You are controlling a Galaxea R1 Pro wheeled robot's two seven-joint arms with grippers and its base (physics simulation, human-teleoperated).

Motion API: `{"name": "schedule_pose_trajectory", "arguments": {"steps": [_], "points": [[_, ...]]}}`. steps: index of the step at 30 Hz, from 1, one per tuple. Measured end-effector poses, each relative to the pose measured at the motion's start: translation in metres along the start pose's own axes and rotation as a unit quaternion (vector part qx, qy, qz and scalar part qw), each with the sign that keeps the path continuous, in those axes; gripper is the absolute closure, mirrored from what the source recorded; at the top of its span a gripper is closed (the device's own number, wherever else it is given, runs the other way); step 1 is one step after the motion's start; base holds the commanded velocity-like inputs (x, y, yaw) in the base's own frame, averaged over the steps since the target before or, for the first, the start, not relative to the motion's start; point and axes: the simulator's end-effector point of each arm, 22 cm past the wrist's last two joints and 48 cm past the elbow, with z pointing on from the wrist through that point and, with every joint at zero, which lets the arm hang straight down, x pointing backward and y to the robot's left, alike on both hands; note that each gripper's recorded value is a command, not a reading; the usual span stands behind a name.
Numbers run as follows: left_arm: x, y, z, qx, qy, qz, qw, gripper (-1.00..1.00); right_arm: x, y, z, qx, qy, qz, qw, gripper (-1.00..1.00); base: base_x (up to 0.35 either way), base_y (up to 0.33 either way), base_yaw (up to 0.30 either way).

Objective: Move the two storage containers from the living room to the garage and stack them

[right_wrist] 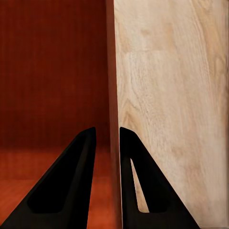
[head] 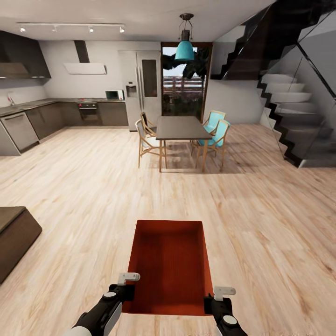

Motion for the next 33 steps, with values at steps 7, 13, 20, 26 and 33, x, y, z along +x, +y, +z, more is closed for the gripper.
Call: {"name": "schedule_pose_trajectory", "arguments": {"steps": [7,13,20,26,33], "points": [[0.0014,-0.0003,0.0005,0.000,0.002,0.000,1.0000,1.00,0.0014,-0.0003,0.0004,0.000,0.002,0.000,1.0000,1.00,0.000,0.000,-0.225],[0.0028,-0.0003,0.0010,0.000,0.004,0.000,1.0000,1.00,0.0028,-0.0003,0.0007,0.000,0.004,-0.001,1.0000,1.00,0.000,0.000,-0.225],[0.0040,-0.0003,0.0015,0.000,0.005,0.000,1.0000,1.00,0.0040,-0.0003,0.0011,0.000,0.005,-0.001,1.0000,1.00,0.000,0.000,-0.225],[0.0047,-0.0003,0.0020,0.000,0.005,0.000,1.0000,1.00,0.0048,-0.0003,0.0013,0.000,0.005,-0.001,1.0000,1.00,0.000,0.000,-0.221],[0.0051,-0.0003,0.0022,0.000,0.006,0.000,1.0000,1.00,0.0050,-0.0003,0.0015,0.000,0.005,-0.001,1.0000,1.00,0.000,0.000,-0.045]]}}
